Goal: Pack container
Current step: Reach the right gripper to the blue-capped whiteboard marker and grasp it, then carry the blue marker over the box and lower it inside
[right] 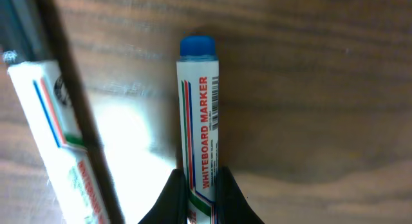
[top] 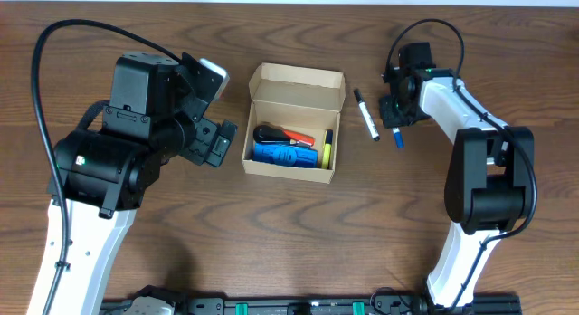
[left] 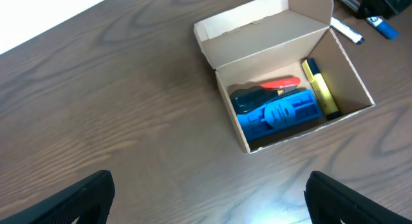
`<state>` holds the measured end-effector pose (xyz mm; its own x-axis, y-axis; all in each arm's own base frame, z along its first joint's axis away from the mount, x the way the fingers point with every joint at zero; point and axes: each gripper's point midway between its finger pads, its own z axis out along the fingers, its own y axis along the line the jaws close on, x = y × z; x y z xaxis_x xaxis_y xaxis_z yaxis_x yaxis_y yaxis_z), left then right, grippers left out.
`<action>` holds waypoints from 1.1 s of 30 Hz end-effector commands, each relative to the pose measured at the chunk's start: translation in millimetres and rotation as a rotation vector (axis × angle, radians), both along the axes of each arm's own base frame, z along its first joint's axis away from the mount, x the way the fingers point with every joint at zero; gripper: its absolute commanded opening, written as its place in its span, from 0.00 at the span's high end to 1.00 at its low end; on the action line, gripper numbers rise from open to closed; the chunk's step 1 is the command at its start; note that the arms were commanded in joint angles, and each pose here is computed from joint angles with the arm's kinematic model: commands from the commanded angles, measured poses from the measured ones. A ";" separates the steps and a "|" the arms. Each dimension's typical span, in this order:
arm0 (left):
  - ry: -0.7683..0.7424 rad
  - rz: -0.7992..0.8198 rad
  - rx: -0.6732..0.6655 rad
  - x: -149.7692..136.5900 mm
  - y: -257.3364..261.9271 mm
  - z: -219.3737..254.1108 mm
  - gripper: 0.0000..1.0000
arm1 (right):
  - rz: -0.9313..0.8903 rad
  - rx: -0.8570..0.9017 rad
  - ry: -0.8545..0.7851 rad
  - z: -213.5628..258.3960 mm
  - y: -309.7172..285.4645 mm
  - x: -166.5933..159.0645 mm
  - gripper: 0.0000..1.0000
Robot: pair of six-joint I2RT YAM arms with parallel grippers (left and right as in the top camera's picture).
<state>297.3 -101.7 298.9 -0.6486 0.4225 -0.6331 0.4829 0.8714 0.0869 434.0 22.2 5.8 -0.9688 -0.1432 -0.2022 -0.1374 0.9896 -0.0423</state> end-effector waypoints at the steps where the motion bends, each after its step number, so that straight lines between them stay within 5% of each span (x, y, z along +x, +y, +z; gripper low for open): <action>1: -0.013 0.005 -0.014 0.4 0.0 7.0 0.05 | -0.018 0.019 -0.140 62.6 -0.3 20.6 0.99; 8: -0.013 0.006 -0.014 0.4 0.0 7.0 0.05 | 0.027 0.069 -0.381 169.9 18.1 18.8 0.99; 14: -0.013 0.005 -0.014 0.4 0.0 7.0 0.05 | 0.395 0.218 -0.514 229.8 91.6 -6.9 0.99; 25: -0.013 0.005 -0.014 0.4 0.0 7.0 0.05 | 1.128 0.245 -0.419 195.0 196.5 -74.4 0.99; 33: -0.013 0.006 -0.014 0.4 0.0 7.0 0.05 | 1.378 0.251 -0.272 135.0 239.7 -101.2 0.99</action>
